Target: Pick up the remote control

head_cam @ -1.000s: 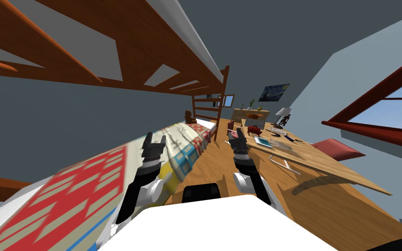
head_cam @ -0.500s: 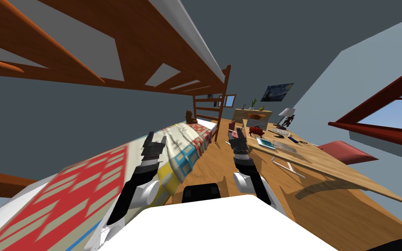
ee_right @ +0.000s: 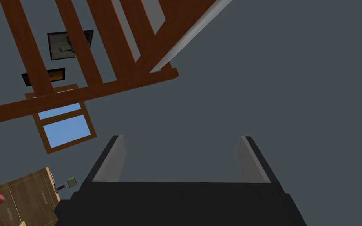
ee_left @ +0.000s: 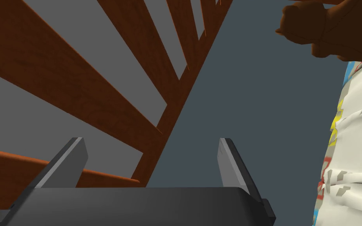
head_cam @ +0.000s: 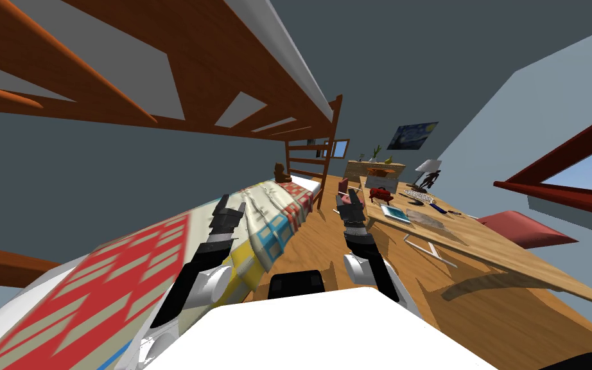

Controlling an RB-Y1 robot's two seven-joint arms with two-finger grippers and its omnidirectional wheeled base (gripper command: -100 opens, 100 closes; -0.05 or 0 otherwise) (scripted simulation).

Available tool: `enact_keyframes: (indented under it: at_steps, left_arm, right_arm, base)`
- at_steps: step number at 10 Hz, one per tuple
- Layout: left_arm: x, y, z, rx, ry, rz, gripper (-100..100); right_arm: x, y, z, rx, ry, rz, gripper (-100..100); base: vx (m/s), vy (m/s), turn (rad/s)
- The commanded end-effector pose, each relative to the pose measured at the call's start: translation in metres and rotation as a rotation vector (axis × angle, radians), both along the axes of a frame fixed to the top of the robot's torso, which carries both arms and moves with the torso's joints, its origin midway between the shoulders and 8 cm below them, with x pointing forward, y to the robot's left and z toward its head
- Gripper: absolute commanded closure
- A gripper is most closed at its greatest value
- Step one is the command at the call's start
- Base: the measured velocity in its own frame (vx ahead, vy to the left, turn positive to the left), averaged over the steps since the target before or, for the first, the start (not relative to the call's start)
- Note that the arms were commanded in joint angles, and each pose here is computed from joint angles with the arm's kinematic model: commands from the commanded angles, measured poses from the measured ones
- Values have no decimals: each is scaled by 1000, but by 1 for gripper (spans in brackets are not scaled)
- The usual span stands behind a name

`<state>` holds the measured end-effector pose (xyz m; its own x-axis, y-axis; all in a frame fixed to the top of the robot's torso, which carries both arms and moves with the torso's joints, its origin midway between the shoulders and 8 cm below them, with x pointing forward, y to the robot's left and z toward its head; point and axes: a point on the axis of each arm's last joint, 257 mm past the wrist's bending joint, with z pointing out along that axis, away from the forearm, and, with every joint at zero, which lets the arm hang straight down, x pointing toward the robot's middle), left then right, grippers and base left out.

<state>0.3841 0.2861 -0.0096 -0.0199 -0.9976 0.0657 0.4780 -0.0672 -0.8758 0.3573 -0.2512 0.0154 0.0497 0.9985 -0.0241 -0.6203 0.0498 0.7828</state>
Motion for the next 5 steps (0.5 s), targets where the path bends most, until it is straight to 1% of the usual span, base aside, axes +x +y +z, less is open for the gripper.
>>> enact_keyframes:
  at_steps: [1, 4, 5]
  left_arm:
    - [2, 4, -3, -16, 36, -5, -100]
    - [9, 9, -17, -35, 108, -6, -100]
    - [9, 9, -19, -35, 114, -6, -100]
  right_arm:
    - [0, 0, 0, 0, 0, 0, 0]
    - [0, 0, 0, 0, 0, 0, 0]
    - [0, 0, 0, 0, 0, 0, 0]
  base:
    - [44, -8, 38]
    - [35, -6, 39]
    - [19, -2, -7]
